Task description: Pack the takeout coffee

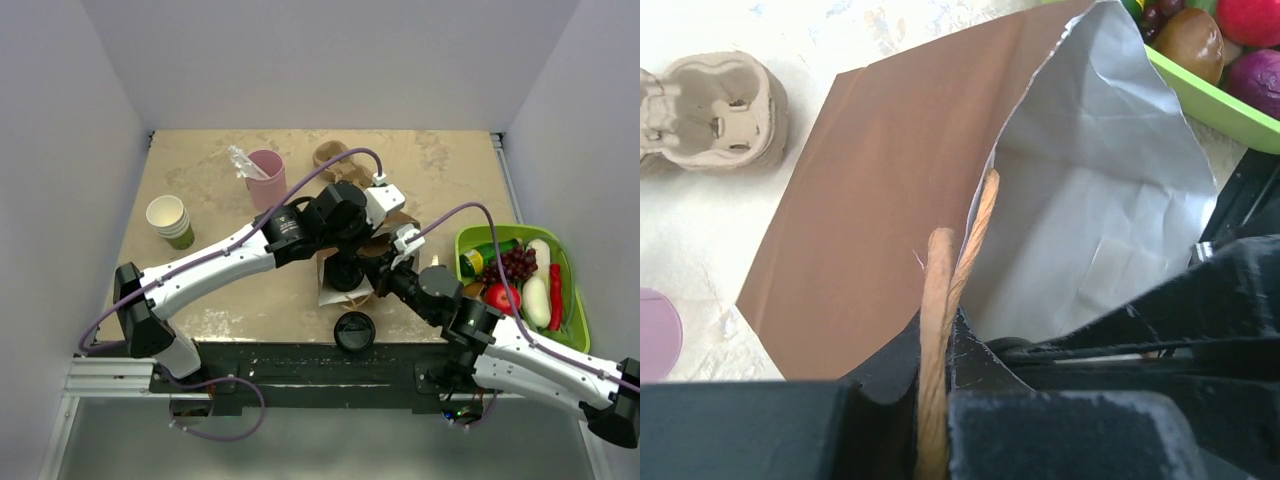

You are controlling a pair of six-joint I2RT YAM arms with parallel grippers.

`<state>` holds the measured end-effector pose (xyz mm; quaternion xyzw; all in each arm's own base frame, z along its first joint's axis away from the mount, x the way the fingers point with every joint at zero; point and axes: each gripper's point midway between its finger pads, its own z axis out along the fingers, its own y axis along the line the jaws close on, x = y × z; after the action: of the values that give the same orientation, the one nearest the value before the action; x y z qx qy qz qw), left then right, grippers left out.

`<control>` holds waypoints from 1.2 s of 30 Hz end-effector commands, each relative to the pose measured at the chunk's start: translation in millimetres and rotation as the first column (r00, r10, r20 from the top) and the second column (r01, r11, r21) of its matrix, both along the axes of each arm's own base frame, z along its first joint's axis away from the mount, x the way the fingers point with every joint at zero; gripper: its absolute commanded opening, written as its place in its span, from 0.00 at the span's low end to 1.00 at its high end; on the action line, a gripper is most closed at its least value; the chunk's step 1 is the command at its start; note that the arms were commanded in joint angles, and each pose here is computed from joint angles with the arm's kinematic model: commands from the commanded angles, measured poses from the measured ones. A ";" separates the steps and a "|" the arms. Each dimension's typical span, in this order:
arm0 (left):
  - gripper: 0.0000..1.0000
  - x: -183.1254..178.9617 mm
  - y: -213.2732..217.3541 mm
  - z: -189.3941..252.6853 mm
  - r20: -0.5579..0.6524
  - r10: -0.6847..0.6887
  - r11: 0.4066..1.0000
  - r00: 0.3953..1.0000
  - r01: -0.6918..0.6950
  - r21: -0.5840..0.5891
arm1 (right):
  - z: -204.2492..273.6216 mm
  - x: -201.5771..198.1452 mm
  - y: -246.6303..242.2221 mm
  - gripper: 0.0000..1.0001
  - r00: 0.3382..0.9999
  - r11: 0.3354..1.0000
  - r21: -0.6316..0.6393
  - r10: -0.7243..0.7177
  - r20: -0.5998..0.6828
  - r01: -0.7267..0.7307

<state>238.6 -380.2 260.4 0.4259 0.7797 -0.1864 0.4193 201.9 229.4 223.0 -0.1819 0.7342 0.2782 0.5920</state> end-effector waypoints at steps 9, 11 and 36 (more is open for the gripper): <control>0.00 -13.0 -11.6 13.3 -0.033 -0.072 0.994 0.997 0.069 -0.082 | 5.1 21.1 -2.2 0.00 0.990 0.992 0.047 -0.122 0.073 0.119; 0.00 -14.0 -11.1 16.9 -0.028 -0.079 0.993 0.997 0.076 -0.087 | 1.2 20.4 -1.5 0.00 0.990 0.995 0.004 -0.095 0.107 0.095; 0.00 -29.4 18.3 15.8 -0.107 -0.289 0.956 0.951 0.282 -0.081 | 9.1 7.8 23.3 0.00 0.824 0.796 -0.588 0.426 0.374 -0.145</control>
<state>227.3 -365.6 257.0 0.4739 0.7630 -0.2676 0.3489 207.4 244.2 208.1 -0.4828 0.6147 0.1132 0.6134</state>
